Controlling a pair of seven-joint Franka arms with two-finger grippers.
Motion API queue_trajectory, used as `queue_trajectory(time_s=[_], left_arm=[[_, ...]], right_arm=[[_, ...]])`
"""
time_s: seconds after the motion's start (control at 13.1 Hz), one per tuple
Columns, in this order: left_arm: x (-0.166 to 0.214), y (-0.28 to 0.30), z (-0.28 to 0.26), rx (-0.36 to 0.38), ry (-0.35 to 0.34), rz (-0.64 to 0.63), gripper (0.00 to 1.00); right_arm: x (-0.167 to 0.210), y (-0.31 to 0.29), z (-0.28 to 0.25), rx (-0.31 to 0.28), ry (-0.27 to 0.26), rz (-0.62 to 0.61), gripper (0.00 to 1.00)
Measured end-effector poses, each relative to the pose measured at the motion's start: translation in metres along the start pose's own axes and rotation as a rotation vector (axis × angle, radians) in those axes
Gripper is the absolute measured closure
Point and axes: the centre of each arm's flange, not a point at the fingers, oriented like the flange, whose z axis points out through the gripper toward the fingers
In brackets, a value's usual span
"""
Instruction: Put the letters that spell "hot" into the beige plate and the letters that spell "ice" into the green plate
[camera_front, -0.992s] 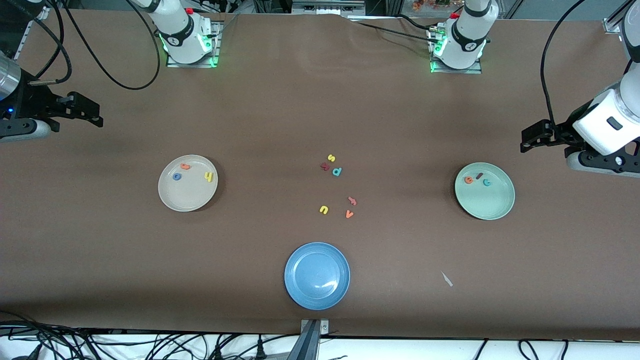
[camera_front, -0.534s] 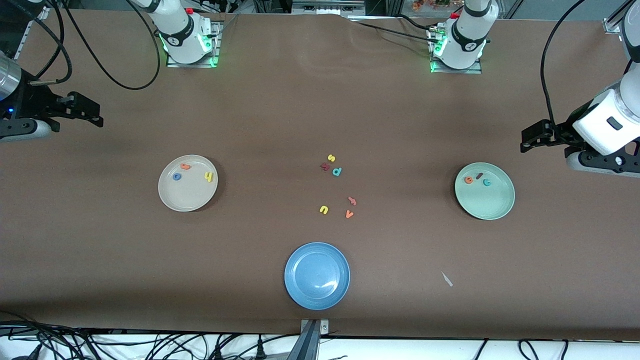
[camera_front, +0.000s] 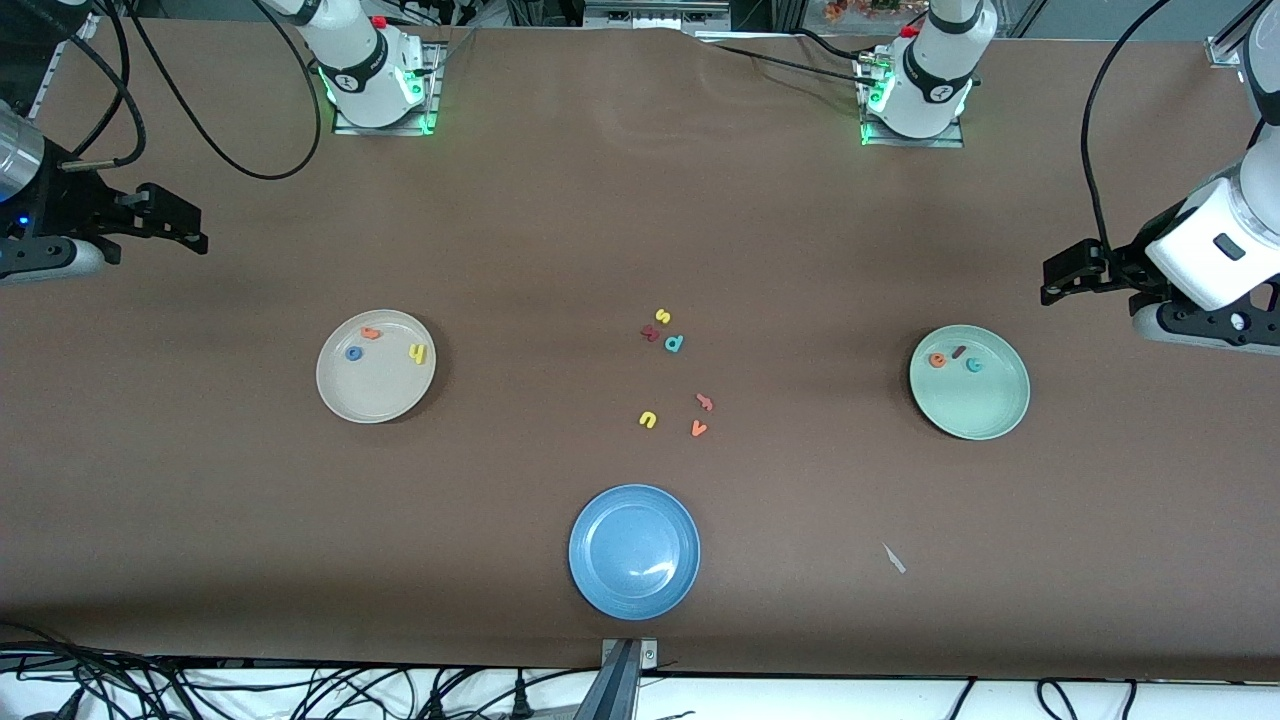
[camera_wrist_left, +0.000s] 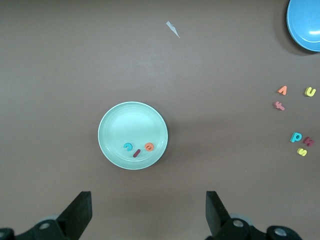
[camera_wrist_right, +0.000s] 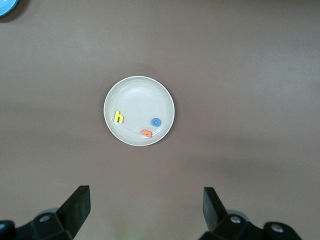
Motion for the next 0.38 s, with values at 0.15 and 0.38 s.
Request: queue_trajectory(time_s=[0.15,0.38], left_arm=[[0.0000,0.0000,0.0000,0.000,0.000,0.000,0.00],[0.0000,0.0000,0.0000,0.000,0.000,0.000,0.00]], right_arm=[[0.0005,-0.0020,-0.0002,0.000,0.002,-0.004,0.00],[0.0009,-0.0059,-0.0004,-0.001,0.004,-0.011,0.00]])
